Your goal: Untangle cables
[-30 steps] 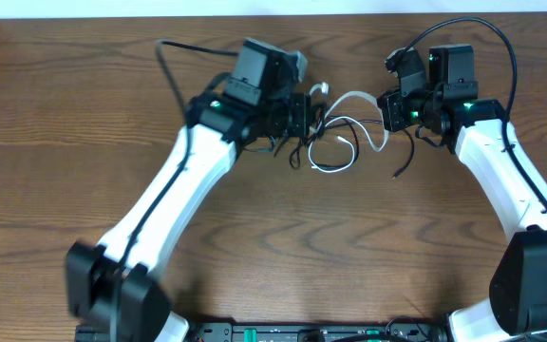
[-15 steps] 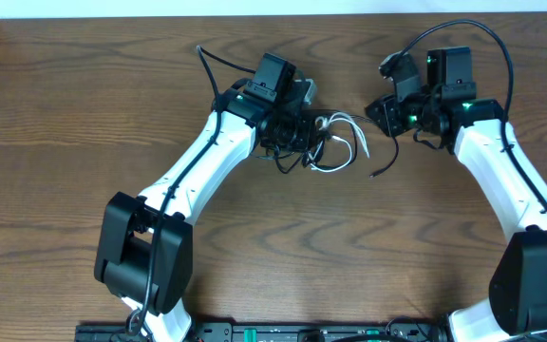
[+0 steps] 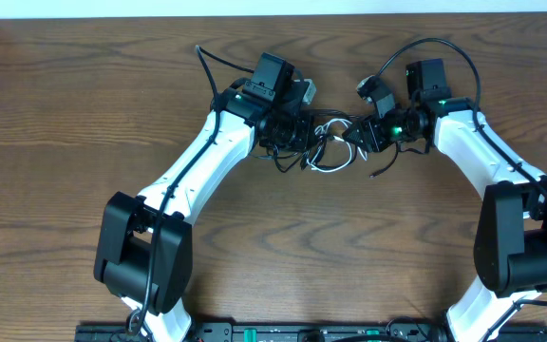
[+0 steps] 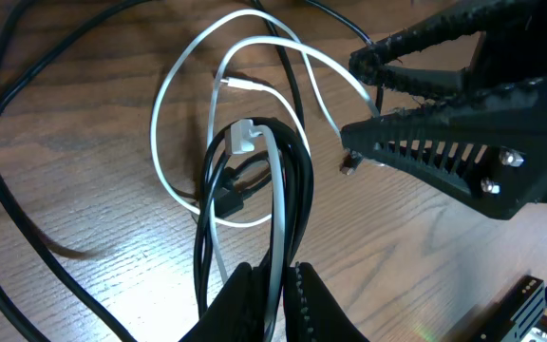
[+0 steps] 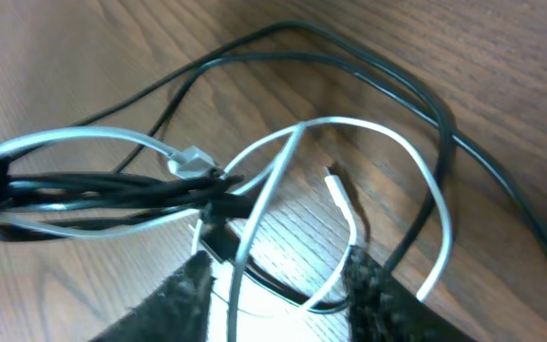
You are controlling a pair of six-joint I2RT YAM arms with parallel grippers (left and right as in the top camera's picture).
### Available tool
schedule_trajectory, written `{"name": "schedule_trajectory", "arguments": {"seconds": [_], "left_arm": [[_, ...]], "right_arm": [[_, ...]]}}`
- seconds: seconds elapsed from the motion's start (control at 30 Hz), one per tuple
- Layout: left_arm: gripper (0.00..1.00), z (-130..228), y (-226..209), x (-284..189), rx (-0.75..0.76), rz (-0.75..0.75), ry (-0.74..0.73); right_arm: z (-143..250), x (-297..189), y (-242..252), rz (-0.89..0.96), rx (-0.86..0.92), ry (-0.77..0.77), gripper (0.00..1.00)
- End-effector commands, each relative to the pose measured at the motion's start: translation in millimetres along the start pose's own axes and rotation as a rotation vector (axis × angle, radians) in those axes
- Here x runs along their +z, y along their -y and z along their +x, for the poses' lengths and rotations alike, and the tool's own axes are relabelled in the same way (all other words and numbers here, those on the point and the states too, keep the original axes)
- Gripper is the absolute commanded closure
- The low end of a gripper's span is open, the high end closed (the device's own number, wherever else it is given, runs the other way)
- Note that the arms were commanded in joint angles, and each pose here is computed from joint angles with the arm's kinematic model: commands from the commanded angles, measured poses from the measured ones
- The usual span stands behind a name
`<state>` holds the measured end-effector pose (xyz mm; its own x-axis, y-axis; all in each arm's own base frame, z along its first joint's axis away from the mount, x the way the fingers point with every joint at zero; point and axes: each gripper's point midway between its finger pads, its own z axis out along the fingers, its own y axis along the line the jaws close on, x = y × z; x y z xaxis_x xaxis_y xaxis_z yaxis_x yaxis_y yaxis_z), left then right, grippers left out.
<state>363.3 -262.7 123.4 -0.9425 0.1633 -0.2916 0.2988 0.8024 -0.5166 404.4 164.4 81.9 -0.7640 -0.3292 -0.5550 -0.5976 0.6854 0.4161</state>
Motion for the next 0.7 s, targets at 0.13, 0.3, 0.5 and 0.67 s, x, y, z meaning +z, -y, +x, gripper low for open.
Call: {"name": "schedule_trajectory", "arguments": {"seconds": [0.13, 0.3, 0.5, 0.67], "left_arm": [[0.86, -3.4, 2.9, -5.2, 0.018, 0.014, 0.012], [0.87, -3.4, 2.9, -5.2, 0.018, 0.014, 0.012], [0.79, -3.4, 2.9, -5.2, 0.015, 0.014, 0.012], [0.62, -3.4, 2.8, -5.2, 0.015, 0.013, 0.012]], "right_arm": [[-0.9, 2.9, -9.9, -0.042, -0.024, 0.005, 0.87], [3.5, 4.1, 0.8, 0.030, 0.015, -0.022, 0.99], [-17.2, -26.7, 5.8, 0.105, 0.036, 0.046, 0.99], [-67.6, -98.3, -28.2, 0.158, -0.066, 0.234, 0.99]]}}
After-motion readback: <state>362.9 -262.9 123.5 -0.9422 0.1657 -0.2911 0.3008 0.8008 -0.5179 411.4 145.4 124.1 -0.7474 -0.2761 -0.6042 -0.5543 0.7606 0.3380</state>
